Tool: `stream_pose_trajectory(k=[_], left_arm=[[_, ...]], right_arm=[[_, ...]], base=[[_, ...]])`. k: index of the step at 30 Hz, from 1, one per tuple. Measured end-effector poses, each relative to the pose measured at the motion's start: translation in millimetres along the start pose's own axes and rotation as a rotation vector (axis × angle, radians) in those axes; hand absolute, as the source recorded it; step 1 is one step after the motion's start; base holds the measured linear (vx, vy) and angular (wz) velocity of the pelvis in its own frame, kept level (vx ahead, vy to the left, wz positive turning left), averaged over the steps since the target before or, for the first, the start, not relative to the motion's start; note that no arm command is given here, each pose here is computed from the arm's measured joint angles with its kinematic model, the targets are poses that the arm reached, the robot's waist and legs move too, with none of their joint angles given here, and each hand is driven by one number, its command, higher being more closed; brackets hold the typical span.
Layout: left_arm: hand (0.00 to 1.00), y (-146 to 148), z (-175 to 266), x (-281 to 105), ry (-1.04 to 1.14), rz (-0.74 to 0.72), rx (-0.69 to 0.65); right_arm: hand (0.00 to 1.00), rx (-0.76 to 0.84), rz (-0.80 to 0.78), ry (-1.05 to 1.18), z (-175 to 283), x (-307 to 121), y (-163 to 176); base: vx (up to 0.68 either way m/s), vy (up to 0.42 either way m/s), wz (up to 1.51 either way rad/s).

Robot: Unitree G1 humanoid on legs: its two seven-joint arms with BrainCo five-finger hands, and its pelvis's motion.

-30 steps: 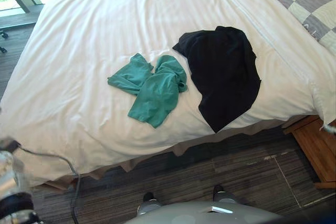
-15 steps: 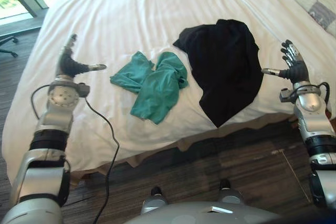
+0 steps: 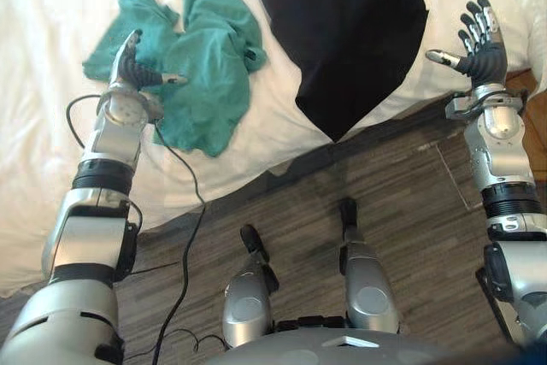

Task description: Tidy the bed and pick cloth on bed and put in laundry

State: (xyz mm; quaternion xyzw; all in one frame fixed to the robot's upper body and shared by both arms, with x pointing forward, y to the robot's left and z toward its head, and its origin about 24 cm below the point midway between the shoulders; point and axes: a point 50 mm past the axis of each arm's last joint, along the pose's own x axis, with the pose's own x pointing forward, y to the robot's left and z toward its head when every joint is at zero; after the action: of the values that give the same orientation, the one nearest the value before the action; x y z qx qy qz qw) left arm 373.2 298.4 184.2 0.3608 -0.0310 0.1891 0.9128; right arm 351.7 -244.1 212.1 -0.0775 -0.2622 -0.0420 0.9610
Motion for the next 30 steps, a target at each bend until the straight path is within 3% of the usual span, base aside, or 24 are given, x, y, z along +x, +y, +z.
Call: stream_pose_trajectory(k=[6,7,14,18,21,26,30], left_arm=[[0.0,-2,8,5,0.011,0.026,-0.017],[1.0,-2,11,5,0.003,0.041,-0.023],[1.0,7,23,11,0.007,0.103,-0.057],[1.0,3,24,9,-0.028,0.056,-0.061],[1.0,-4,24,4,-0.081,0.026,-0.103],[1.0,-21,20,-9,-0.133,-0.069,-0.365],[1.0,-46,12,-31,-0.155,-0.176,-0.49]], right_arm=[[0.0,0.068,0.06,-0.072,15,1,25],[0.0,0.069,0.082,-0.084,19,1,30],[0.0,0.137,0.174,-0.117,33,3,64],[0.0,0.054,0.201,-0.169,44,2,70],[0.0,-0.088,0.201,-0.185,47,6,72],[0.0,-0.355,0.198,-0.173,51,23,63],[0.0,-0.64,0.158,-0.006,35,39,22]], base=[[0.01,-0.012,-0.15],[-0.01,-0.012,-0.05],[-0.03,-0.02,-0.1],[-0.01,-0.015,0.01],[0.0,-0.024,0.17],[0.02,-0.011,0.33],[0.0,0.007,0.56]])
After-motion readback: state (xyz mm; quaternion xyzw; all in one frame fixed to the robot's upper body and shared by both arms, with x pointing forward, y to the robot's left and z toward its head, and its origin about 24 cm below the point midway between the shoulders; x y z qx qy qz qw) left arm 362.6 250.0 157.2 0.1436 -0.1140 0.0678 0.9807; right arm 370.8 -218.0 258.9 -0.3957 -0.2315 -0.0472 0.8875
